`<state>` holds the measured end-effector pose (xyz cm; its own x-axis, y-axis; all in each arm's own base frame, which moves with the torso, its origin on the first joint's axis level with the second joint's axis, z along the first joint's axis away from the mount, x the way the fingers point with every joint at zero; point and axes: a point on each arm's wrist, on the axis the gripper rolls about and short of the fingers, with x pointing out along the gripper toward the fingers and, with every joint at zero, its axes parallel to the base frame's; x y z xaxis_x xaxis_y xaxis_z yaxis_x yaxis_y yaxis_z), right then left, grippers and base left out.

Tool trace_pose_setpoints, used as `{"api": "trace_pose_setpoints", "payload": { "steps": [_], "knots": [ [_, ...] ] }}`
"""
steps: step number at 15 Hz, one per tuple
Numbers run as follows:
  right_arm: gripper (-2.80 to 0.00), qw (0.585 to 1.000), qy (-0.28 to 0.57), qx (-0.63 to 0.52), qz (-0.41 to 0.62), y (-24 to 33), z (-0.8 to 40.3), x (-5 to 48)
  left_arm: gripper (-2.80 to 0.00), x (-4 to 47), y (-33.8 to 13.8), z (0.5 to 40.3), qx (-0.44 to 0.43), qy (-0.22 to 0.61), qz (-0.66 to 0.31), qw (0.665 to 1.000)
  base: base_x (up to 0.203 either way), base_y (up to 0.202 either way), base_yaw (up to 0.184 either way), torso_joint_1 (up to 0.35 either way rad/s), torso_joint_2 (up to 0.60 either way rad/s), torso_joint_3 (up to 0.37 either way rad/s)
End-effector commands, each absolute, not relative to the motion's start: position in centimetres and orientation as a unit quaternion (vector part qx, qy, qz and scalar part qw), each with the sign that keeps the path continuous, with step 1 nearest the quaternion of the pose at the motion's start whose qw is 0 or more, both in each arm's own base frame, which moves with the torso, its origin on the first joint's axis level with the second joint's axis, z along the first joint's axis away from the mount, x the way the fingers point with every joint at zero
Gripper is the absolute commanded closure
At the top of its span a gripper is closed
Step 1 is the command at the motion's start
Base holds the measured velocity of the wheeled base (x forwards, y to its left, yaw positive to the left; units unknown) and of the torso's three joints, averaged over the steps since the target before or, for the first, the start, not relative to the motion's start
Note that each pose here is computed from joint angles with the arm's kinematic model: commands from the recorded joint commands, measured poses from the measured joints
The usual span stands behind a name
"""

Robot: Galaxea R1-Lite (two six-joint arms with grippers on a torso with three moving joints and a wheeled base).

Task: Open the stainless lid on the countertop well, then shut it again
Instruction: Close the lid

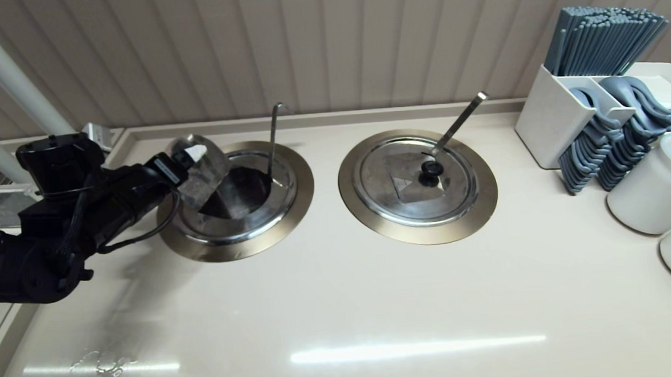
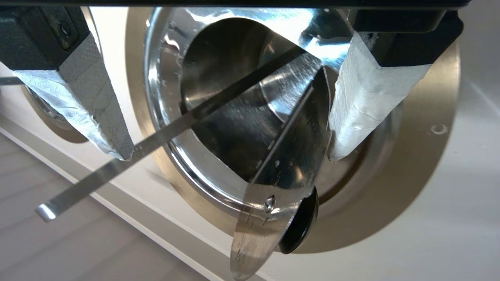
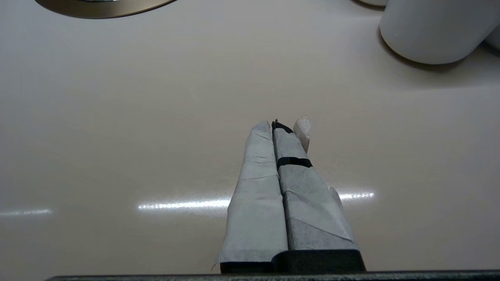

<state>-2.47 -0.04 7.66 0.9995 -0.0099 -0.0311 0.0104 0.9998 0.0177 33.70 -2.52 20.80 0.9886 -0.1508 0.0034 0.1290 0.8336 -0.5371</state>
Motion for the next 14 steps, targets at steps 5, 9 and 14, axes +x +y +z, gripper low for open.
{"api": "trace_pose_setpoints", "payload": {
  "steps": [5, 9, 14],
  "knots": [
    [0.0, 1.0, 0.015, 0.009, -0.005, 0.0, 7.7, -2.5, -2.8, 32.7, -3.8, 20.7, -0.279, 0.027, -0.09, 0.956, 0.0, 0.0, 0.0, 0.0, 0.0, 0.0],
    [0.0, 1.0, 0.015, 0.009, -0.005, 0.0, 7.7, -2.5, -2.8, 32.1, -4.2, 20.8, -0.28, 0.029, -0.097, 0.955, 0.0, 0.0, 0.0, 0.0, 0.0, 0.0],
    [0.0, 1.0, 0.015, 0.009, -0.006, 0.0, 7.7, -2.5, -2.8, 31.2, -5.4, 20.7, -0.278, 0.037, -0.114, 0.953, 0.0, 0.0, 0.0, 0.0, 0.0, 0.0]
  ]
}}
